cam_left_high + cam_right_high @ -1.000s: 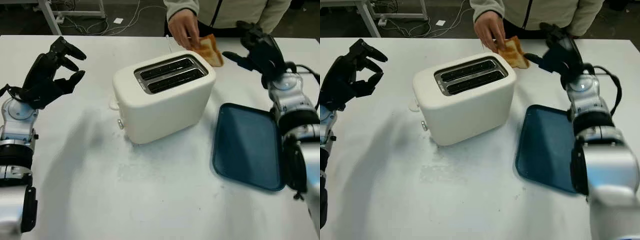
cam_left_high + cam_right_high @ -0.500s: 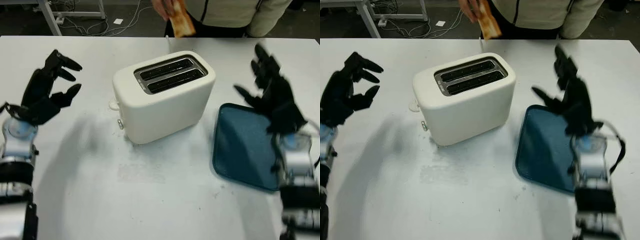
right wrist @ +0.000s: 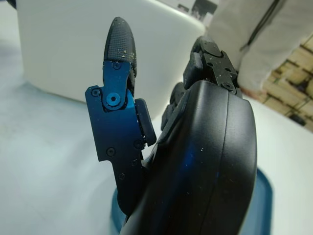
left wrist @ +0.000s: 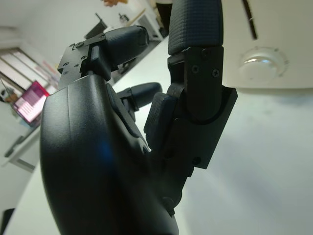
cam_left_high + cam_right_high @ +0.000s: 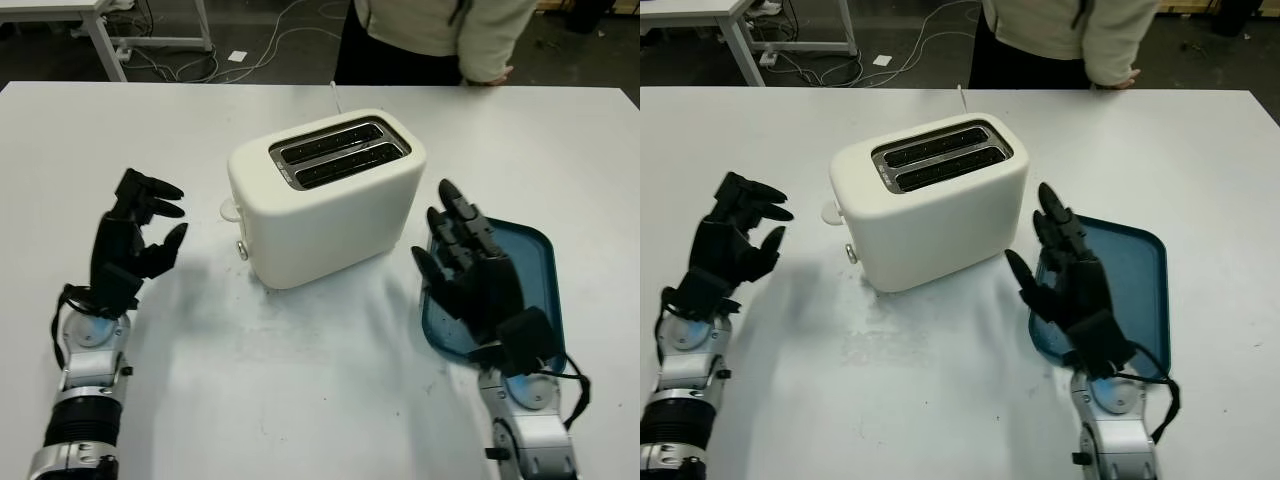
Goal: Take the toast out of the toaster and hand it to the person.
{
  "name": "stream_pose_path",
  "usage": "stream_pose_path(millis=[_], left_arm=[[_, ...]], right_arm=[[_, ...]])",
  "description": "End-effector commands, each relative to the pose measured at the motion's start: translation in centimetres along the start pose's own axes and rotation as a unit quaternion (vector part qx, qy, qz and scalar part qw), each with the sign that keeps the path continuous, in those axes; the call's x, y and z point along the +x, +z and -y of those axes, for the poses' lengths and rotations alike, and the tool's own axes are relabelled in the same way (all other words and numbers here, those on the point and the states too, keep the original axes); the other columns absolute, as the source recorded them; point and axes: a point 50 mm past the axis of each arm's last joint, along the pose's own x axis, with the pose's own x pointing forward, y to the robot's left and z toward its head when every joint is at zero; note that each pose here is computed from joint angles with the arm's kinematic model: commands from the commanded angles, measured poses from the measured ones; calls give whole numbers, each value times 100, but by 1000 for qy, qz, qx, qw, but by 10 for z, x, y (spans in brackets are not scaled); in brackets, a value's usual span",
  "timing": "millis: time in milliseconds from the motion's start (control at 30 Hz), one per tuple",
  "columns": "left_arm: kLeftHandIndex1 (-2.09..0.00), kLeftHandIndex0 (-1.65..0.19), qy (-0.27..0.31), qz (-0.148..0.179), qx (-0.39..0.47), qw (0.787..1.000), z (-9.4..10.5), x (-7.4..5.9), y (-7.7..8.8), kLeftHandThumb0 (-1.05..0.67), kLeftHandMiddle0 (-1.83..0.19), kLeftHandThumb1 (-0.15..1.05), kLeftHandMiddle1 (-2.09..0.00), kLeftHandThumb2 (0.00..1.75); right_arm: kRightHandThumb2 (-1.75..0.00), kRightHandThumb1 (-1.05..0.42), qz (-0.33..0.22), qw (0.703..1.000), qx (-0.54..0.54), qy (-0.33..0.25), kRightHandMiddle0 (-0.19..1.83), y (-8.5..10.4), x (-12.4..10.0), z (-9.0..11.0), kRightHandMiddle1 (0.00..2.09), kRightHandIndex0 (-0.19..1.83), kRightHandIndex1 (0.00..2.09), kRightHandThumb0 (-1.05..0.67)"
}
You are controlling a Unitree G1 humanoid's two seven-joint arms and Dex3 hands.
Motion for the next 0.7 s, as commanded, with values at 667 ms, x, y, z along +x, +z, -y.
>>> stream_pose_path(millis=[667], left_arm=[[-128,-43,-13,-17,-93,995,22,-19,3,-105,-28,91,-153,4]], right_arm=[[-48,-92,-4,999,-8,-48,13,-7,2,12,0,14,1,-57]])
